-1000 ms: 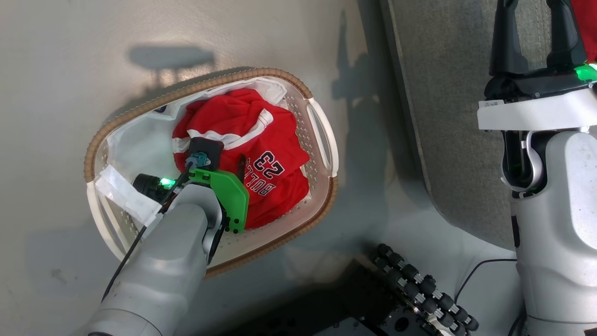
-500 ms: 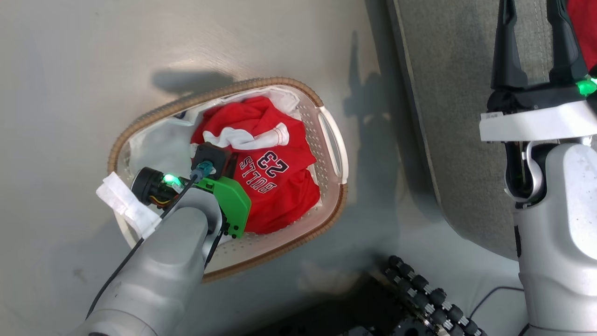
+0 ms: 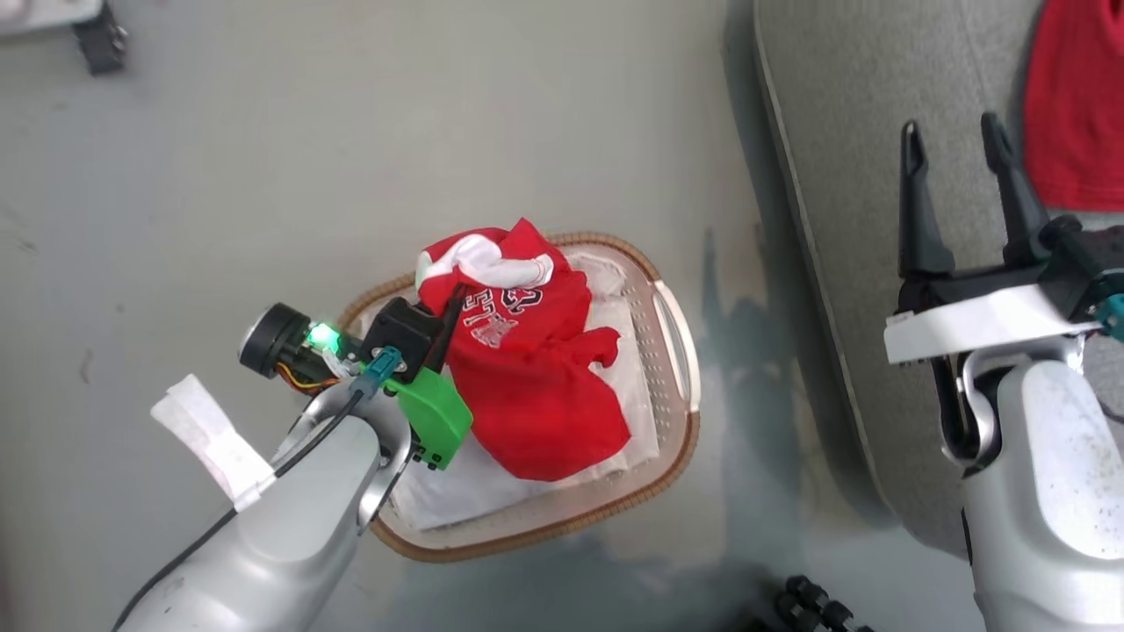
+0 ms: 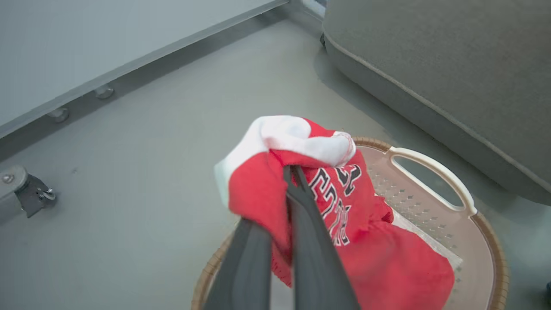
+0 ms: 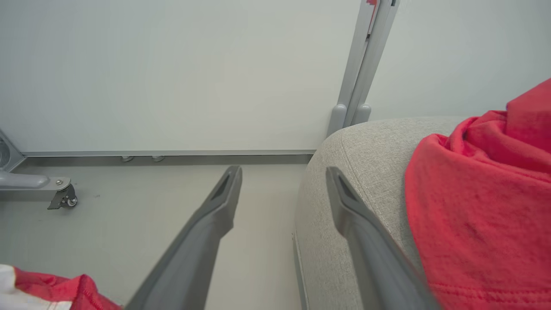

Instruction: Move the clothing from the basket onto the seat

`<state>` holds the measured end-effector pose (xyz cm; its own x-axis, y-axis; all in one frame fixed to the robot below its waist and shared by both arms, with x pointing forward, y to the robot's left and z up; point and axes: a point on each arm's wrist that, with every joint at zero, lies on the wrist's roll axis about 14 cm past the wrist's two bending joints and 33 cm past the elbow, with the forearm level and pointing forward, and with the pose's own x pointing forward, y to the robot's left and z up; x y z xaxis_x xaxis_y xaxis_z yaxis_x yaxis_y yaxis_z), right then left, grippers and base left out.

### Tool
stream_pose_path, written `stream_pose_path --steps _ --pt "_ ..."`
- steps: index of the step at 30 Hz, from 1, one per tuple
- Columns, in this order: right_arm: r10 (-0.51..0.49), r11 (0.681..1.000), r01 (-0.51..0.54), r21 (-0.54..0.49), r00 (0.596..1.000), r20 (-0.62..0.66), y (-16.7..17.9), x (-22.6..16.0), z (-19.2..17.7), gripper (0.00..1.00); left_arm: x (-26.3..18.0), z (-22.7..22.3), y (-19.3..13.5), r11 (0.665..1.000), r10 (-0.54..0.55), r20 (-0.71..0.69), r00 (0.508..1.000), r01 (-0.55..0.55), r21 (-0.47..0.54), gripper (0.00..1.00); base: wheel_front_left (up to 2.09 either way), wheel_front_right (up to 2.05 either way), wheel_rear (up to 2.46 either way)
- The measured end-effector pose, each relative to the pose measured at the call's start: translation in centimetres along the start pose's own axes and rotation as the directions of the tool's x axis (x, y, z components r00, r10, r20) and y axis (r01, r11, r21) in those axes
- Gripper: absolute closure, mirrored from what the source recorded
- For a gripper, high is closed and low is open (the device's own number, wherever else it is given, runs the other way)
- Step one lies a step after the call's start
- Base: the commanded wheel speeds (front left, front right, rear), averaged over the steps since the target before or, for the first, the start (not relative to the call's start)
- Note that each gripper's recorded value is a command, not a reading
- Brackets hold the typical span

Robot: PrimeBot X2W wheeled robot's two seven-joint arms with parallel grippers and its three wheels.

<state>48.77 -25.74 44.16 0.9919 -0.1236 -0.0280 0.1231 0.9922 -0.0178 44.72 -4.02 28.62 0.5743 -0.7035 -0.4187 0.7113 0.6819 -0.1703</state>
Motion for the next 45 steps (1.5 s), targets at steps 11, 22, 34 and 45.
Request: stream_pose_path --steps 11,22,34,45 --pt "0.051 0.998 -0.053 0.031 0.997 0.056 1.9 -4.2 4.0 0.0 -6.5 16.0 2.0 0.952 0.029 0.309 0.951 -0.121 0.281 1.0 0.0 0.0 0.0" --pt "0.173 0.983 -0.18 0.031 0.97 0.171 5.9 -7.5 9.0 0.0 -14.6 29.0 0.9 0.837 0.026 0.492 0.87 -0.288 0.465 1.0 0.0 0.0 0.0" --pt "0.3 0.95 -0.311 0.01 0.923 0.242 10.2 -9.3 12.0 0.0 -18.3 36.1 -2.9 0.778 -0.038 0.605 0.795 -0.356 0.518 1.0 0.0 0.0 0.0" --pt "0.47 0.883 -0.463 -0.079 0.868 0.161 15.7 -10.8 10.0 0.0 -20.3 39.3 -7.8 0.741 -0.157 0.652 0.742 -0.348 0.574 1.0 0.0 0.0 0.0"
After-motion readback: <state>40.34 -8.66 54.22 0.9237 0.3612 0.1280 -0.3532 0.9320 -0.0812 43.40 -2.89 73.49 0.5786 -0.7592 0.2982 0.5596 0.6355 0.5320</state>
